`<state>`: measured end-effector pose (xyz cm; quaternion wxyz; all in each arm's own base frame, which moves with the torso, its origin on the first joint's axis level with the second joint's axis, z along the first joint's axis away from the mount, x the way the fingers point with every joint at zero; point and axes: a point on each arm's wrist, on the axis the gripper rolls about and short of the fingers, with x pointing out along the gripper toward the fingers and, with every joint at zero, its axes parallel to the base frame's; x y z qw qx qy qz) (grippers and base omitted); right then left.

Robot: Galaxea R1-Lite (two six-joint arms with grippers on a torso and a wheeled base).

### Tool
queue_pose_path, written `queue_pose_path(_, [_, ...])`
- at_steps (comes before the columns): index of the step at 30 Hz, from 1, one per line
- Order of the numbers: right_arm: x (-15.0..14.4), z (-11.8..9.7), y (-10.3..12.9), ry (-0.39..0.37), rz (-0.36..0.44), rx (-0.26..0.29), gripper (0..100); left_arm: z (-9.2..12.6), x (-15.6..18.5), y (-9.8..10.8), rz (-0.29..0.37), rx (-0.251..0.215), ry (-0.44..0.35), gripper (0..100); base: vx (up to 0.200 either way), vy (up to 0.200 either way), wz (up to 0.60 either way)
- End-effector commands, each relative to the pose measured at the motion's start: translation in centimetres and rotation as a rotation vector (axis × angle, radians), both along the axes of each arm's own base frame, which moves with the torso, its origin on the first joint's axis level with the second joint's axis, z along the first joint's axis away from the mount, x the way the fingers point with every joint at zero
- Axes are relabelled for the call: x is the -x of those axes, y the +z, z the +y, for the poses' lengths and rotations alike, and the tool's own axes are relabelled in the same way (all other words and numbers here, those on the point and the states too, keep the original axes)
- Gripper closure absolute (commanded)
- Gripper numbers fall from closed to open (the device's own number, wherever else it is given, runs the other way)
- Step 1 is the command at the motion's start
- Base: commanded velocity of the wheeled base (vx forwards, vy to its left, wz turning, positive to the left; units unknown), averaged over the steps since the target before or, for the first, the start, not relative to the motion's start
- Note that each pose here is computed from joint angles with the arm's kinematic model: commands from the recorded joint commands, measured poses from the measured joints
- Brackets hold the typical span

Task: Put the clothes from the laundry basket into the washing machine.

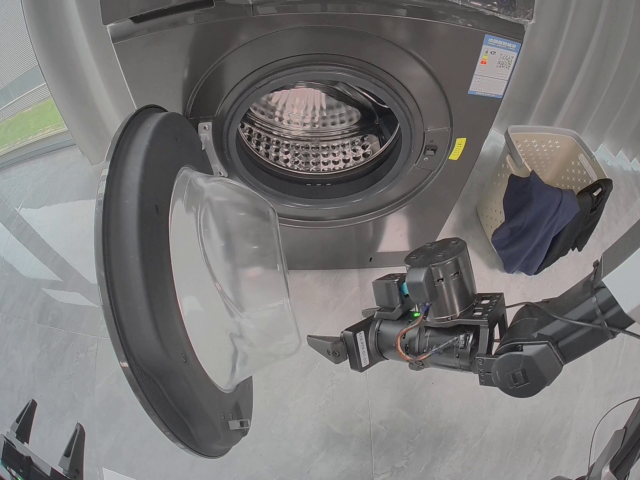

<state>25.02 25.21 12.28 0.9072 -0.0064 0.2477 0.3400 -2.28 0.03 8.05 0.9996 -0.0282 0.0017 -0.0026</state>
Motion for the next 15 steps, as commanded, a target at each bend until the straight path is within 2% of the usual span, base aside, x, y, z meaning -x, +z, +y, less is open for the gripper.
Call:
queue_pose_path(1, [-0.6, -0.2, 0.3, -0.016, -0.009, -0.009, 0, 0.0, 0.0, -0.5, 0.003, -0.001, 0.001, 0, 0.000, 0.000, 0.00])
queue_pose_path(5, [-1.8, -0.5, 0.6, -0.061, -0.028, -0.015, 0, 0.0, 0.0, -0.5, 0.001, -0.001, 0.001, 0, 0.000, 0.000, 0.00])
queue_pose_path(6, [-2.9, -0.3, 0.4, -0.092, -0.041, -0.013, 0, 0.0, 0.0, -0.5, 0.000, -0.001, 0.002, 0, -0.200, 0.000, 0.00])
queue_pose_path(8, [-3.6, 0.3, 0.2, -0.095, -0.047, -0.015, 0, 0.0, 0.0, -0.5, 0.001, -0.001, 0.001, 0, -0.200, 0.000, 0.00])
queue_pose_path(15, [-4.7, 2.2, -0.7, -0.078, -0.050, -0.019, 0, 0.0, 0.0, -0.5, 0.001, 0.000, 0.001, 0, 0.000, 0.000, 0.00])
